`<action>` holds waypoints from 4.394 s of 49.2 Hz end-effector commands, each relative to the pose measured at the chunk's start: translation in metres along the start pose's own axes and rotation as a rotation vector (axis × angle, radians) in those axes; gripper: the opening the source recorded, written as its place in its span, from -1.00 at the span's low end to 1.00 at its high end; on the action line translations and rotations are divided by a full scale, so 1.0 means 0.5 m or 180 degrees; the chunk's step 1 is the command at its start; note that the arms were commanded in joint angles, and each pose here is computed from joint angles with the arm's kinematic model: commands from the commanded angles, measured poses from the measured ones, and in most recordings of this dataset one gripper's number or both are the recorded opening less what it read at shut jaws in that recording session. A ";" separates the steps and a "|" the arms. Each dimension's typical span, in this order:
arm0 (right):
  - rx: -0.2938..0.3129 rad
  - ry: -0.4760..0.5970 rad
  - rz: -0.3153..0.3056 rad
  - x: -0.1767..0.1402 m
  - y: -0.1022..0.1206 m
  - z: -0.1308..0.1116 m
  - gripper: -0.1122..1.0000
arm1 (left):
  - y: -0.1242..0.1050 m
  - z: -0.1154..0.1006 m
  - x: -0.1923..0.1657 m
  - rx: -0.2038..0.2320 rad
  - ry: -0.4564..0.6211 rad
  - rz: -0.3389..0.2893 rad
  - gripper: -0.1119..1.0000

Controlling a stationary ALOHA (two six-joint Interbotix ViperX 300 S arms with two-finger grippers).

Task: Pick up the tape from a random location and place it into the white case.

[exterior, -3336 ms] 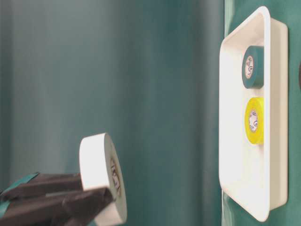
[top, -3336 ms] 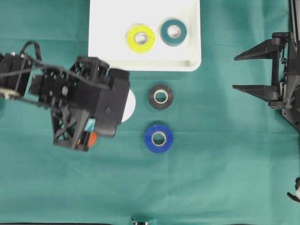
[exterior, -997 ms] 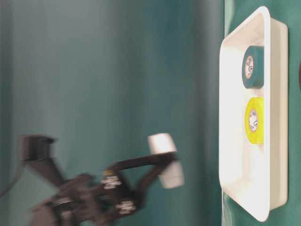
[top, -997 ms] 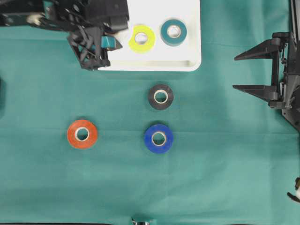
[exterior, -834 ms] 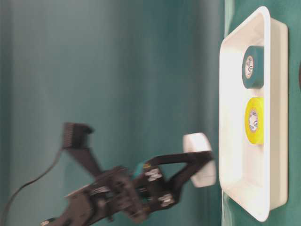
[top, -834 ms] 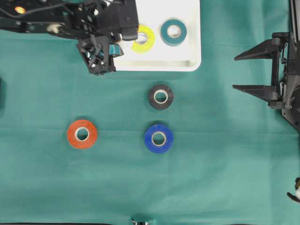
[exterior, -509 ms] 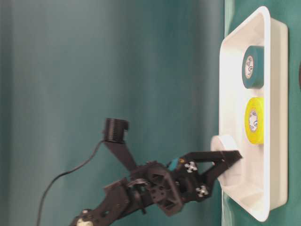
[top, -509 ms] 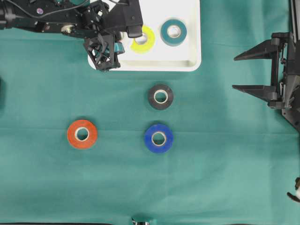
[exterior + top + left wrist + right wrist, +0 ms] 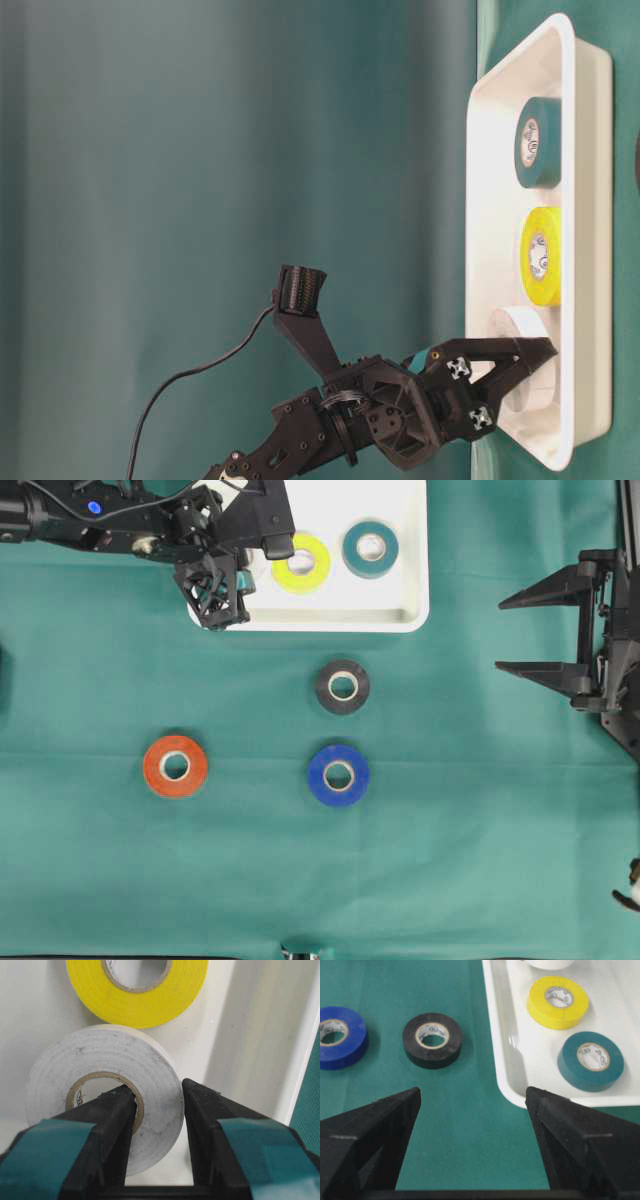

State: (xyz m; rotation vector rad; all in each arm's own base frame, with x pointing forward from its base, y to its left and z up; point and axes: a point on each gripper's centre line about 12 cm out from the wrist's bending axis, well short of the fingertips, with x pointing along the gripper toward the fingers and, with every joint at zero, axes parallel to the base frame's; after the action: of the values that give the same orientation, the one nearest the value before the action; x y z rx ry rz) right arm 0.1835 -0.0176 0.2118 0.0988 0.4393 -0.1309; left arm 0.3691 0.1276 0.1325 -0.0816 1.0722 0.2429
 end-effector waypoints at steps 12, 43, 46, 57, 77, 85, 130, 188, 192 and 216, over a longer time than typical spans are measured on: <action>-0.0011 -0.0043 0.0004 0.001 0.001 0.013 0.72 | 0.001 0.014 -0.013 0.0005 -0.0102 0.0009 -0.34; -0.0012 -0.0034 0.0001 0.002 0.001 0.012 0.72 | 0.006 0.022 -0.017 -0.0022 -0.0169 0.0024 0.99; -0.0012 -0.0038 0.0003 0.002 0.001 0.013 0.72 | 0.006 0.022 -0.019 -0.0022 -0.0165 0.0023 0.99; -0.0012 -0.0034 0.0001 0.002 0.001 0.012 0.72 | 0.003 0.040 -0.066 -0.0009 -0.0142 0.0008 0.99; -0.0011 -0.0039 0.0002 0.002 0.001 0.014 0.72 | -0.006 0.092 -0.210 0.0062 -0.0266 -0.0004 0.99; -0.0012 -0.0034 0.0001 0.002 0.001 0.012 0.72 | -0.008 0.117 -0.271 0.0081 -0.0412 0.0004 0.99; -0.0011 -0.0044 0.0002 0.002 0.001 0.015 0.72 | -0.136 0.126 -0.326 0.0525 -0.0633 -0.0293 0.99; -0.0005 -0.0059 0.0002 0.000 0.001 0.018 0.72 | -0.205 0.051 -0.412 0.0734 -0.1430 -0.0566 0.99; -0.0005 -0.0059 0.0002 0.000 0.001 0.018 0.72 | -0.202 0.034 -0.424 0.0721 -0.1635 -0.0580 0.99; -0.0005 -0.0082 0.0007 -0.001 0.002 0.020 0.72 | -0.187 -0.061 -0.406 0.0630 -0.1970 -0.0614 0.99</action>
State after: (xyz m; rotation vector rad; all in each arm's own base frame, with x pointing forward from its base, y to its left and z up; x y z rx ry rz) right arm 0.1836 -0.0177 0.2113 0.0988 0.4423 -0.1315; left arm 0.2745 0.0003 0.2843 0.0699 0.5198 -0.0186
